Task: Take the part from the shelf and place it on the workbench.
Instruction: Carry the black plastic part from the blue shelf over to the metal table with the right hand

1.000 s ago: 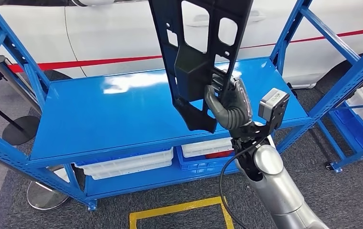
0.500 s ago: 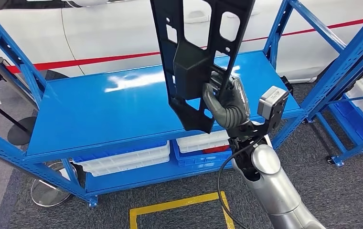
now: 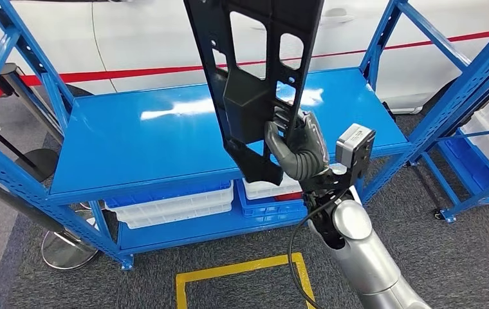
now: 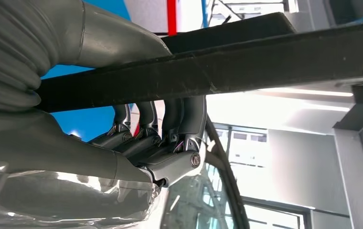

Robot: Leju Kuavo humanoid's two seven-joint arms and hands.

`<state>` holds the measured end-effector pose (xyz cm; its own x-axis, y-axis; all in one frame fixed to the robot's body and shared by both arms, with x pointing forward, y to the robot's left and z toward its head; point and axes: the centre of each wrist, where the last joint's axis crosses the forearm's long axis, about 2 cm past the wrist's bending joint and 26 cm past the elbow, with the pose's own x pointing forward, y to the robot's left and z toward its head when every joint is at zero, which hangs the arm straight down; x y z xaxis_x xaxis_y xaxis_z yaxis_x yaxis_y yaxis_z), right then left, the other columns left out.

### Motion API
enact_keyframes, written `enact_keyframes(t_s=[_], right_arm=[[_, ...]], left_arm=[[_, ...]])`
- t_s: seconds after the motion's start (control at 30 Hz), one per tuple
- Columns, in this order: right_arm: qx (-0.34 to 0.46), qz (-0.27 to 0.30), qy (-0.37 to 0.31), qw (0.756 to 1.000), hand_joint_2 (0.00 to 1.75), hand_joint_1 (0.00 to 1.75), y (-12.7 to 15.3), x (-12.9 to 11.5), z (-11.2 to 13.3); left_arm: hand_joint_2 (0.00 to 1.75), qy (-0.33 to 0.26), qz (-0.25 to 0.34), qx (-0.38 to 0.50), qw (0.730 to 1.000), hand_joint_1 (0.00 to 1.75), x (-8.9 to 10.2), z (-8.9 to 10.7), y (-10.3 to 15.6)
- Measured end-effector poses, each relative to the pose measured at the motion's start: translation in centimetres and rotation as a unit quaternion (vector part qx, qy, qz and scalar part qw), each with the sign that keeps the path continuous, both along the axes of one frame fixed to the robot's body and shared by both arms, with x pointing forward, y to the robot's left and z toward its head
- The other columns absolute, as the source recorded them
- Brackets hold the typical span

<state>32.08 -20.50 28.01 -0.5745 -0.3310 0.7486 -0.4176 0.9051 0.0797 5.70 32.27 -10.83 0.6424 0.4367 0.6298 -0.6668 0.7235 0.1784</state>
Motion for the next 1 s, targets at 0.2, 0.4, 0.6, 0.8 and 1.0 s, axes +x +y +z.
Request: enact_keyframes(t_s=[0.2, 0.4, 0.6, 0.8, 1.0], right_arm=[[-0.001, -0.012, -0.002, 1.0, 1.75, 1.75, 0.1, -1.8, -2.5], [0.003, -0.006, 0.031, 0.999, 1.75, 1.75, 0.4, -4.5, -5.8], [-0.008, -0.008, 0.065, 0.998, 1.75, 1.75, 1.1, -7.0, -9.0], [0.001, -0.009, 0.097, 0.995, 1.75, 1.75, 1.1, -8.4, -13.3], [-0.034, 0.005, 0.132, 0.991, 1.75, 1.75, 0.6, -10.0, -16.7]], left_arm=[[1.75, -0.033, 0.119, 0.018, 0.992, 0.0, 0.0, 0.2, 2.6], [1.75, -0.004, 0.197, 0.092, 0.976, 0.0, -0.1, 1.0, 7.3], [1.75, 0.083, 0.156, 0.139, 0.974, 0.0, -0.4, 1.5, 9.3], [1.75, -0.005, -0.013, 0.07, 0.997, 0.0, 0.0, 0.7, 6.1], [1.75, -0.047, -0.088, 0.015, 0.995, 0.0, -0.2, 0.1, 1.2]])
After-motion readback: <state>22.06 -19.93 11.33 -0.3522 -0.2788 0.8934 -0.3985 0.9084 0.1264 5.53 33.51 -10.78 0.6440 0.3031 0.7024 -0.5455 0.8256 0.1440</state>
